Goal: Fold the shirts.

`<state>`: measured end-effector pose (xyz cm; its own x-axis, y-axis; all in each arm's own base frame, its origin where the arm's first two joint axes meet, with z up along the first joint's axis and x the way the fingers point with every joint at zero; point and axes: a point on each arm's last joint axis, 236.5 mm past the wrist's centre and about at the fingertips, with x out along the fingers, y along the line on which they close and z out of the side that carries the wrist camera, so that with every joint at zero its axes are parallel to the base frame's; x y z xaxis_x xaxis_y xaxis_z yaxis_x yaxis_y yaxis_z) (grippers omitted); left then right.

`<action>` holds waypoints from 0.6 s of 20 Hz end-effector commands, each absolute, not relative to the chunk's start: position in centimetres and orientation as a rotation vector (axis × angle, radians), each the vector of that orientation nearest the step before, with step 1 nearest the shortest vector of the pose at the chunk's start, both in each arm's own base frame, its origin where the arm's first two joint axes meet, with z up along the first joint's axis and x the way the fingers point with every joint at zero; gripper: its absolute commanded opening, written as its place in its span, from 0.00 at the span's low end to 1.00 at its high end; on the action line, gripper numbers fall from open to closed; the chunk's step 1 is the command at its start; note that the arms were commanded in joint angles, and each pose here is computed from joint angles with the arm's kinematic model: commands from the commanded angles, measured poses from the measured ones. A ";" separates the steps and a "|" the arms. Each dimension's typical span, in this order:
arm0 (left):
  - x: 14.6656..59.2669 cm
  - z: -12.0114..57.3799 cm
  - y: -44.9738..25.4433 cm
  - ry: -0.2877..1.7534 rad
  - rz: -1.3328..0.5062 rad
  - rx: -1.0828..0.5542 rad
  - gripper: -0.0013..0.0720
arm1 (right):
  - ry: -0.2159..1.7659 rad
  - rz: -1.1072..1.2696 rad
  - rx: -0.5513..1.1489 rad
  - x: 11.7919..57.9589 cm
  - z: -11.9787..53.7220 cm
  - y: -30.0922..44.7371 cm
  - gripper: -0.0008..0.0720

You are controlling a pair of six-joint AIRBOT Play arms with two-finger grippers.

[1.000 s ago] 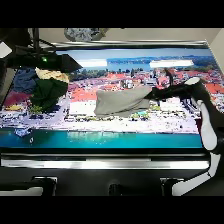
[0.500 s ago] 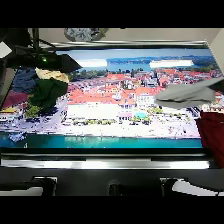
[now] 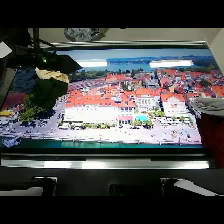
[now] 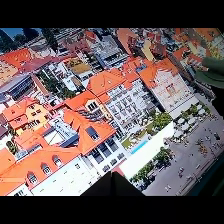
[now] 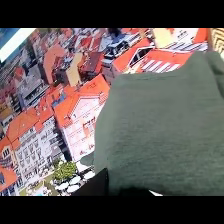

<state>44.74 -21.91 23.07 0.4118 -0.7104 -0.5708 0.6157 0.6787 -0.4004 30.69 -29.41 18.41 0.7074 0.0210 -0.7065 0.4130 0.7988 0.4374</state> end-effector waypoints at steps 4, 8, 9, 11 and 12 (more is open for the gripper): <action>44.7 23.1 -21.9 0.783 -0.838 -0.132 0.07 | 0.921 -0.408 0.663 23.1 15.9 -32.3 0.07; 44.7 23.1 -21.9 0.783 -0.838 -0.132 0.07 | 1.268 -0.560 0.679 15.5 9.7 -32.1 0.07; 44.7 23.1 -21.9 0.783 -0.839 -0.132 0.07 | 1.329 -0.573 0.699 14.2 8.0 -31.6 0.07; 44.7 23.1 -21.9 0.785 -0.837 -0.135 0.07 | 1.375 -0.572 0.735 13.3 4.6 -30.5 0.07; 44.7 23.1 -21.9 0.785 -0.837 -0.136 0.07 | 1.378 -0.575 0.745 13.2 2.9 -30.1 0.07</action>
<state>44.73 -21.92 23.07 0.4117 -0.7106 -0.5705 0.6178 0.6779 -0.3985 16.21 -31.01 7.17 0.2426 0.0353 -0.9695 0.7143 0.6697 0.2031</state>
